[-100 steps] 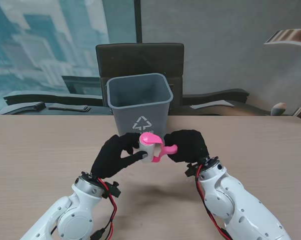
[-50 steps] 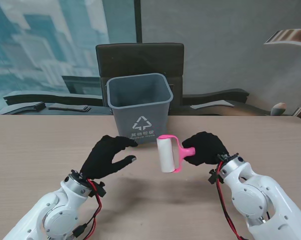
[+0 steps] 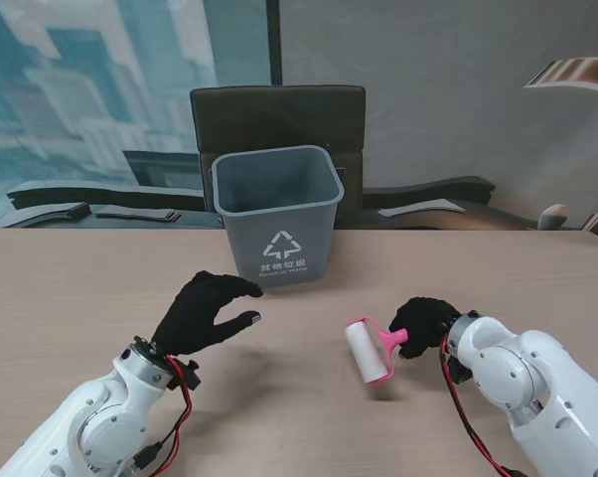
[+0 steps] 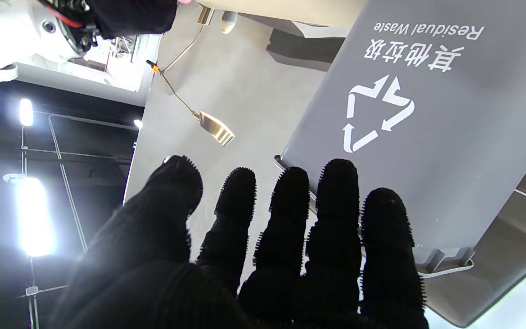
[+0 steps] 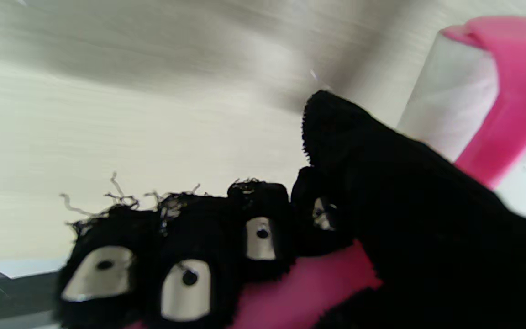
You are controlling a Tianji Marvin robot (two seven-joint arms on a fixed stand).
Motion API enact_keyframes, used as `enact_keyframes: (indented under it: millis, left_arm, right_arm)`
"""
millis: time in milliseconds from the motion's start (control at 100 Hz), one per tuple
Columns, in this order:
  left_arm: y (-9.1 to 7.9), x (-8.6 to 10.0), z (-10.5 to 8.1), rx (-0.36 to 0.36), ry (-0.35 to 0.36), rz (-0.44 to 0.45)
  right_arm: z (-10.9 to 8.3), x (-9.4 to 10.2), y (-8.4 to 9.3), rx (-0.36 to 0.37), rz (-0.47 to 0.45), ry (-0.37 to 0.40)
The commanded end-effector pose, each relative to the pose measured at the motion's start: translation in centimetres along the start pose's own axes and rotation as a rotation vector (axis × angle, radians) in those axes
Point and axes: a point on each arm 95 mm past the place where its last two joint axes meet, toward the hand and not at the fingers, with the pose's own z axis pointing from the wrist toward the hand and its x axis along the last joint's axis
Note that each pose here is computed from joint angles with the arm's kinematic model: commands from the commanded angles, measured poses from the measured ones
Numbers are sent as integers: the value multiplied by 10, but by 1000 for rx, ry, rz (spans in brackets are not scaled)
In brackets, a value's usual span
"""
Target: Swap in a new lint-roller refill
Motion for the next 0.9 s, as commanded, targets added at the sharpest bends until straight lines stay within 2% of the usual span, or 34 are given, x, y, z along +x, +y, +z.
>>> enact_keyframes:
  millis: [0, 230, 600, 800, 890]
  left_arm:
    - [3, 2, 2, -14, -8, -17]
    - [6, 2, 4, -19, -9, -29]
    - [8, 3, 7, -20, -27, -61]
    - [9, 3, 7, -22, -28, -71]
    - [9, 3, 7, -22, -31, -71]
  right_arm:
    - [0, -6, -8, 73, 15, -23]
    - [10, -22, -23, 166, 20, -88]
    - [16, -37, -32, 207, 8, -163]
    - [11, -44, -32, 205, -5, -206]
    - [6, -49, -33, 228, -12, -231]
